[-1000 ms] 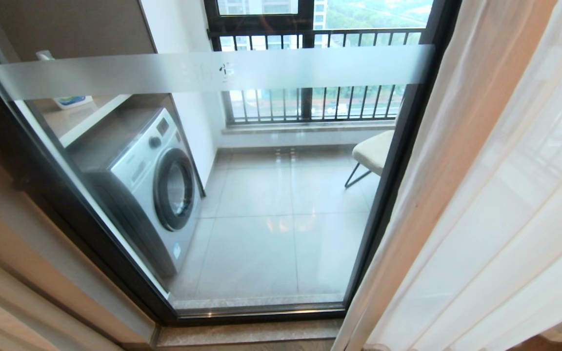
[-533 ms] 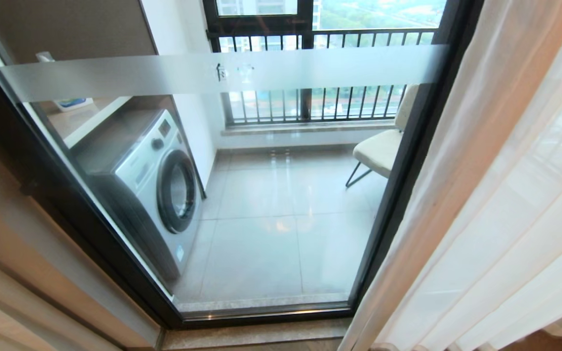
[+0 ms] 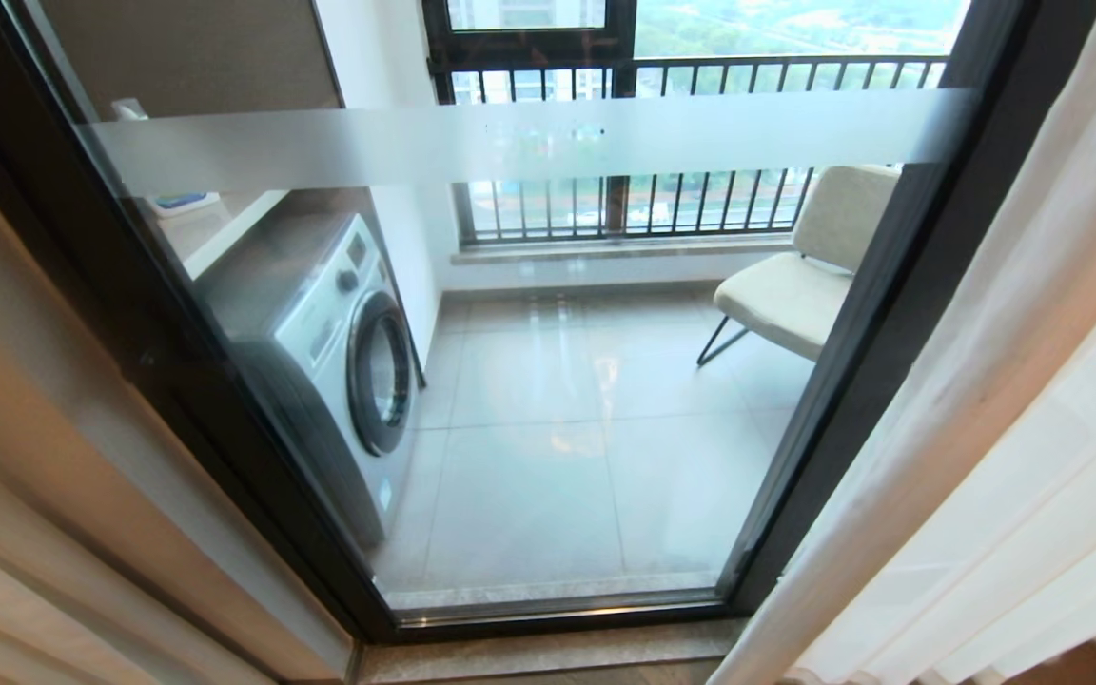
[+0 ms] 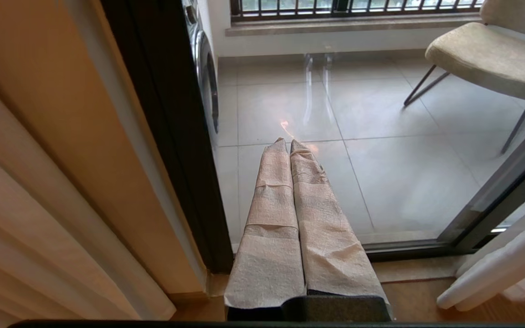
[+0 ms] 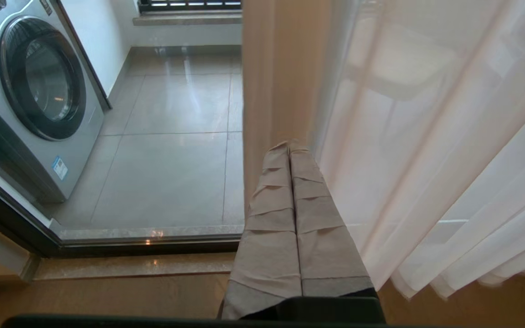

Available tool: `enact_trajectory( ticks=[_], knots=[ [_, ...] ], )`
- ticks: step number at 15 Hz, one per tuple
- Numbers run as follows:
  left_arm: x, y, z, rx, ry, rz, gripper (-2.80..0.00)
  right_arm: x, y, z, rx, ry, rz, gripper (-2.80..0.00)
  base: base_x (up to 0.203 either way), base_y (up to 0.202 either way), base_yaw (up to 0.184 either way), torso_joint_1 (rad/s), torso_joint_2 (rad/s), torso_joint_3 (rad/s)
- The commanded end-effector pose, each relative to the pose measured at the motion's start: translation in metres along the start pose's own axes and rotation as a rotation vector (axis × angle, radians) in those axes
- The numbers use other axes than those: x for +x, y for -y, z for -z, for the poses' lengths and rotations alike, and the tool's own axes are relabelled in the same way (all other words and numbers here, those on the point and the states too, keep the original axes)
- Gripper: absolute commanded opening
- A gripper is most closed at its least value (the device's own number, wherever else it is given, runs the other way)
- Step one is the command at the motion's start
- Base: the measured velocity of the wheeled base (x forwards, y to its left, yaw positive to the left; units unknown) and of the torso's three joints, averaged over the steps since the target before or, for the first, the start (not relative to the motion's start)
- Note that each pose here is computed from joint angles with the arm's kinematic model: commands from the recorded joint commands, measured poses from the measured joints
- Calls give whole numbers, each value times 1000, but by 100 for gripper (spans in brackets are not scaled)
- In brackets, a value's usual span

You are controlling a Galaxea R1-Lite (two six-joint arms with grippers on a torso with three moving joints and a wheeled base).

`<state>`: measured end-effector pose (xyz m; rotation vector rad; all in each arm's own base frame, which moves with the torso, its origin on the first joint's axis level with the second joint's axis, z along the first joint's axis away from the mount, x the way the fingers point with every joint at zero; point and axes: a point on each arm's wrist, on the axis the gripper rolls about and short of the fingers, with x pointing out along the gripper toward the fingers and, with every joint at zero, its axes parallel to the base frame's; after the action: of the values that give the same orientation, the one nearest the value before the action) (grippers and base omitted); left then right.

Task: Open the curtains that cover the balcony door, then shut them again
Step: Close the inner curtains on both sides

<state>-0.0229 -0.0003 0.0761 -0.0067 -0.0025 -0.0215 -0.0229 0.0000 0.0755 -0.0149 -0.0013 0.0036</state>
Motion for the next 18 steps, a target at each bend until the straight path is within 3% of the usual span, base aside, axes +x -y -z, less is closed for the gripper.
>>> enact_trajectory(
  ticks=[1,11,18],
  knots=[
    [0,0,0,-1,1,0,-280,0,0,0,0,-1,-1,-280,0,189,0,2,2,2],
    [0,0,0,1,1,0,-280,0,0,0,0,-1,-1,-280,0,181,0,4,5,4],
    [0,0,0,-1,1,0,-280,0,0,0,0,-1,-1,-280,0,10,0,1,0,1]
  ],
)
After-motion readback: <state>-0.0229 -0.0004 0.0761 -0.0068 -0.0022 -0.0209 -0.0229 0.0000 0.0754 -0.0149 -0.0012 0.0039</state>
